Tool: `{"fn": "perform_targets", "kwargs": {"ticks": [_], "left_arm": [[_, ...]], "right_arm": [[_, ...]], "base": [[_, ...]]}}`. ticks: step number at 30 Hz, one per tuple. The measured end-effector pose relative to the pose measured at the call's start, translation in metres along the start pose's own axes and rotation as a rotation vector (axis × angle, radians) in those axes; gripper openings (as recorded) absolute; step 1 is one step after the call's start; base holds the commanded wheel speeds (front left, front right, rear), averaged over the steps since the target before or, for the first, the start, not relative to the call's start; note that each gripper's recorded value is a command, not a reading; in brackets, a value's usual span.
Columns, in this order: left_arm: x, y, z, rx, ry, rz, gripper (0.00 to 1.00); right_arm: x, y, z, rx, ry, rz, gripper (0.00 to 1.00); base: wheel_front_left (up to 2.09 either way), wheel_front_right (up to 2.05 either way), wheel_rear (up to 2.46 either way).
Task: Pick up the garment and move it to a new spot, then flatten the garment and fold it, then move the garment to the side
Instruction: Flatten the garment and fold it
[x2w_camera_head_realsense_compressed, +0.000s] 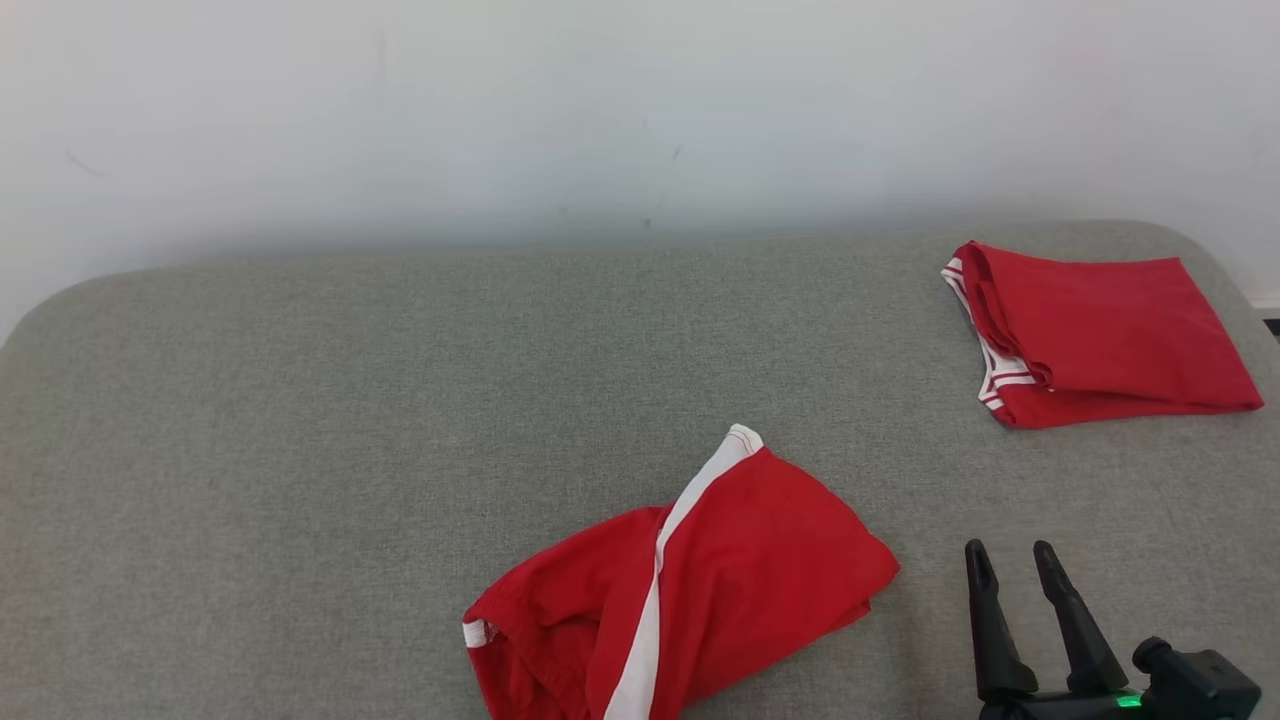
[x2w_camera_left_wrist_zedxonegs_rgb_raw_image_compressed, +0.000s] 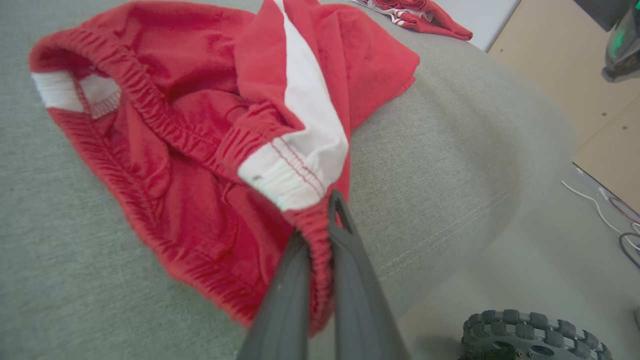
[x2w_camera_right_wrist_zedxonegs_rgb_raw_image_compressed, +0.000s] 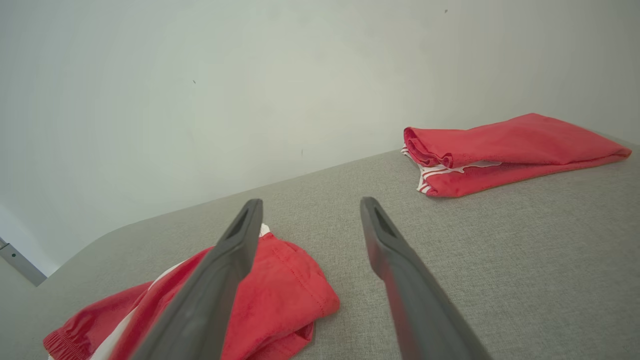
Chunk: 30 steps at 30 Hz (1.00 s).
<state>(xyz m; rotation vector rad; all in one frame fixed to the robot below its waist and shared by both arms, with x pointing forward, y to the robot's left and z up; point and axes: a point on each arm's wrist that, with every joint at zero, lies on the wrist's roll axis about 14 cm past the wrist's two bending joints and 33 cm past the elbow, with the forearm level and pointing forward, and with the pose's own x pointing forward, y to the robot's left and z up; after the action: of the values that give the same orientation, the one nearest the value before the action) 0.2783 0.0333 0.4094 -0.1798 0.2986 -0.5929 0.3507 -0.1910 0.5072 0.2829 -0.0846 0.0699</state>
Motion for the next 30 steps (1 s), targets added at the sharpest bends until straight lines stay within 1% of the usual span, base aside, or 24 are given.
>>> {"fn": "perform_targets", "kwargs": {"ticks": [4,7,9,12,15,22,26,30], "left_arm": [[0.003,0.006,0.006,-0.028,-0.024,0.031,0.00],[0.005,0.015,0.019,-0.017,-0.061,0.051,0.00],[0.009,0.022,0.032,0.010,-0.092,0.055,0.00],[0.018,0.031,0.060,0.062,-0.157,0.051,0.00],[0.031,0.039,0.090,0.143,-0.213,0.030,0.00],[0.068,0.049,0.151,0.337,-0.286,-0.058,0.00],[0.092,0.060,0.190,0.418,-0.317,-0.084,0.00],[0.118,0.065,0.232,0.481,-0.360,-0.113,0.00]], "right_arm": [[0.001,-0.005,0.001,-0.008,0.001,-0.007,1.00],[0.001,-0.004,0.000,-0.007,0.004,-0.006,1.00],[0.002,-0.004,-0.001,-0.006,0.006,-0.006,1.00],[0.003,-0.003,-0.002,-0.005,0.007,-0.003,1.00],[0.003,-0.004,0.001,-0.004,-0.003,-0.010,1.00],[0.000,-0.016,0.005,-0.002,-0.017,-0.055,1.00],[-0.001,-0.026,0.008,-0.006,-0.025,-0.090,1.00],[-0.002,-0.038,0.010,-0.006,-0.030,-0.130,1.00]], "base": [[0.00,0.00,0.00],[0.00,0.00,0.00],[0.00,0.00,0.00],[0.00,0.00,0.00],[0.00,0.00,0.00],[0.00,0.00,0.00],[0.00,0.00,0.00],[0.00,0.00,0.00]]}}
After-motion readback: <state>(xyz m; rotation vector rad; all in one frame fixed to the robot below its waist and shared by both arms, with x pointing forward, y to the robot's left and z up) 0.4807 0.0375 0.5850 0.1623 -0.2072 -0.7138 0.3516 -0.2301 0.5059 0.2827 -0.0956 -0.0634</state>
